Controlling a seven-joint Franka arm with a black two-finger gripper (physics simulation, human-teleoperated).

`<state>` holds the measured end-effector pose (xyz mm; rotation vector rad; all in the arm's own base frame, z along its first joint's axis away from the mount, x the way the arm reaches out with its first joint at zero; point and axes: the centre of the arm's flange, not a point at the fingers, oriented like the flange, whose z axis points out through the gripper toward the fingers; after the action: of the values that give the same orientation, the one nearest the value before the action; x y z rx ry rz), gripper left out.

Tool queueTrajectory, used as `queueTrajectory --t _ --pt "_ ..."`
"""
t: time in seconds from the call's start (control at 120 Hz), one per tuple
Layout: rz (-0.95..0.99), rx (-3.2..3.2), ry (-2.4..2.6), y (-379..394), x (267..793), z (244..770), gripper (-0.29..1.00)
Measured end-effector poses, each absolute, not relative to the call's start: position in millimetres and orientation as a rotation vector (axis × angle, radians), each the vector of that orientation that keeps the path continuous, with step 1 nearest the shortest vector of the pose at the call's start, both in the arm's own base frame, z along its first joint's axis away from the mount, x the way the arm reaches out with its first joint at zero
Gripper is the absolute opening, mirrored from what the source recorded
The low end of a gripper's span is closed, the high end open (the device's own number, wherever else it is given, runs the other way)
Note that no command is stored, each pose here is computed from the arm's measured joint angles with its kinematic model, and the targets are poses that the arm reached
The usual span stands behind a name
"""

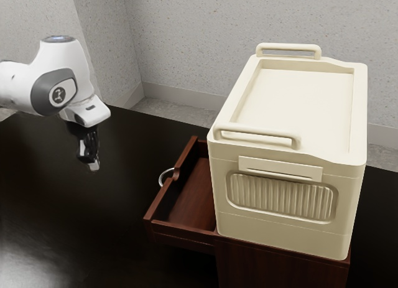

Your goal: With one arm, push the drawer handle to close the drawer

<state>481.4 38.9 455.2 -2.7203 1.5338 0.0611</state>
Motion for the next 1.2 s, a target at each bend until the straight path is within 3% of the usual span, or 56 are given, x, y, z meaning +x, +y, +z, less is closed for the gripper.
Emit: queueTrajectory --t 0.717,1.2 --pt "-0.048 -2.484 1.911 -52 537 412 -0.08" --pt "-0.101 -2.389 2.083 -106 538 403 -0.08"
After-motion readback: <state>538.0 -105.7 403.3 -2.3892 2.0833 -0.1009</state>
